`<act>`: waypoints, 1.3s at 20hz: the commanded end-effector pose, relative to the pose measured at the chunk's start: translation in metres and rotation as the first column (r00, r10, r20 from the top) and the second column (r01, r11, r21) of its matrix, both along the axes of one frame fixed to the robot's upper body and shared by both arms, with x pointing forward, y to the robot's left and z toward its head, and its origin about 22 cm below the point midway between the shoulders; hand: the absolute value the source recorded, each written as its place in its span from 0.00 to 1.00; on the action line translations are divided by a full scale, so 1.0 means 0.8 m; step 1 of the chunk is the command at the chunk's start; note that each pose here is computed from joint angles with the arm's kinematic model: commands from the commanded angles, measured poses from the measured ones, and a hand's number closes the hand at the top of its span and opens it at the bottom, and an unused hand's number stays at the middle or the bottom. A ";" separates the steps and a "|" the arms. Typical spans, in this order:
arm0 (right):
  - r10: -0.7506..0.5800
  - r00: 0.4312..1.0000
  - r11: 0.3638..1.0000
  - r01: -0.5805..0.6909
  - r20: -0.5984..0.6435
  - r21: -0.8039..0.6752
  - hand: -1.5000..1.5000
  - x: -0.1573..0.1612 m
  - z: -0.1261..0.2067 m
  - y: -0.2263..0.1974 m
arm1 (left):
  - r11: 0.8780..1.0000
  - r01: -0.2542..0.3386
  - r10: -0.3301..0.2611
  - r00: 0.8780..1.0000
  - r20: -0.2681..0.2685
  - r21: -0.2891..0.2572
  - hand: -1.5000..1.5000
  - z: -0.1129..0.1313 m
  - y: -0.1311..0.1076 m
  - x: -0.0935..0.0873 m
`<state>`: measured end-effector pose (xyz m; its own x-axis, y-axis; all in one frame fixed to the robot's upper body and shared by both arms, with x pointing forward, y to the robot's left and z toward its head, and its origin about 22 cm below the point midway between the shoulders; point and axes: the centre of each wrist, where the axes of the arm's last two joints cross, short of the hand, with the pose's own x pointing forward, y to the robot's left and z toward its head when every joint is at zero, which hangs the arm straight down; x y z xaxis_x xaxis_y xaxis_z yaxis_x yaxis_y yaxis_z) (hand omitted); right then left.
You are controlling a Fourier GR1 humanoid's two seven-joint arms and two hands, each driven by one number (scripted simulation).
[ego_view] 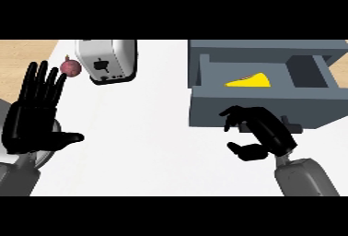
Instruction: Pick up the cup, place it into the drawer and close the drawer
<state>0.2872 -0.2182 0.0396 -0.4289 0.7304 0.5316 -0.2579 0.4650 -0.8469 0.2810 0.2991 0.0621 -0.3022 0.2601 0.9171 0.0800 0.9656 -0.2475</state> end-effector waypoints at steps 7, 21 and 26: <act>-0.011 0.997 0.994 0.003 -0.071 -0.111 0.00 0.064 -0.062 0.007 | 1.000 -0.011 0.011 1.000 -0.006 -0.009 0.00 -0.026 0.035 -0.019; -0.046 0.990 0.998 0.039 -0.136 -0.053 0.00 0.153 -0.052 -0.037 | 0.998 0.051 -0.050 0.998 0.027 -0.029 0.00 -0.011 0.045 -0.026; -0.053 0.988 0.997 0.044 -0.146 -0.061 0.00 0.173 -0.018 -0.061 | 0.999 0.044 -0.044 0.999 0.008 -0.031 0.00 -0.025 0.057 -0.025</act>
